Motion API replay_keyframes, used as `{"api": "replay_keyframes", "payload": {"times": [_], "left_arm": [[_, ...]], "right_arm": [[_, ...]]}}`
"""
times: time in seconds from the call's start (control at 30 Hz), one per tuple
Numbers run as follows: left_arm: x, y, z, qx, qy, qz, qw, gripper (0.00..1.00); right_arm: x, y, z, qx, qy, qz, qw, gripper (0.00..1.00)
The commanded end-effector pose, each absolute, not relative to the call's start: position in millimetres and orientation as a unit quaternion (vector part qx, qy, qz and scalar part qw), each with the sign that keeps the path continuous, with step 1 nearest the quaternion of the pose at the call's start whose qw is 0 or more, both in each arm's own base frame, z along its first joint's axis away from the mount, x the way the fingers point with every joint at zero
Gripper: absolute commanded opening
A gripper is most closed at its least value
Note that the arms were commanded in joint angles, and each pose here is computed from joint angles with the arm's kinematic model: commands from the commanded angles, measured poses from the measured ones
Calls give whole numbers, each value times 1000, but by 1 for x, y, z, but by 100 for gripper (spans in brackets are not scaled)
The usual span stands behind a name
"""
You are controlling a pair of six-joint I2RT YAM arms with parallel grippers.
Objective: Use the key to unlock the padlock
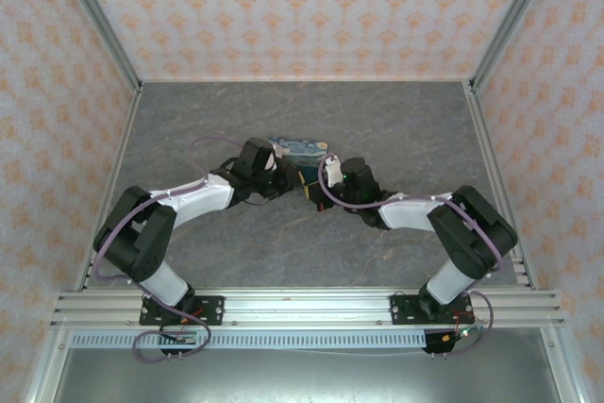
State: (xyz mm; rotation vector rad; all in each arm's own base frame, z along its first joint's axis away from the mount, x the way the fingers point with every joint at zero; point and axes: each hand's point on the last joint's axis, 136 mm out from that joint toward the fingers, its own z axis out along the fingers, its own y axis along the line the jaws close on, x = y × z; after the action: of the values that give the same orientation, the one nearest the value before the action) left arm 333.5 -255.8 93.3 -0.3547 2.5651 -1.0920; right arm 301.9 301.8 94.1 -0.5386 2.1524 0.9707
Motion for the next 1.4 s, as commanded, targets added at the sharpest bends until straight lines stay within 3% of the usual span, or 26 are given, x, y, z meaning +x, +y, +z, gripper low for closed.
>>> {"api": "replay_keyframes", "payload": {"times": [0.0, 0.4, 0.9, 1.37], "left_arm": [[306, -242, 47, -144, 928, -329, 102, 19], [305, -241, 46, -146, 928, -328, 101, 19], [312, -246, 60, -160, 924, -333, 96, 17], [310, -247, 58, -169, 924, -333, 82, 17]], "right_arm": [[328, 320, 195, -216, 728, 441, 478, 0], [336, 326, 211, -220, 715, 451, 487, 0], [317, 302, 142, -229, 783, 351, 459, 0], [316, 299, 139, -223, 786, 310, 486, 0]]}}
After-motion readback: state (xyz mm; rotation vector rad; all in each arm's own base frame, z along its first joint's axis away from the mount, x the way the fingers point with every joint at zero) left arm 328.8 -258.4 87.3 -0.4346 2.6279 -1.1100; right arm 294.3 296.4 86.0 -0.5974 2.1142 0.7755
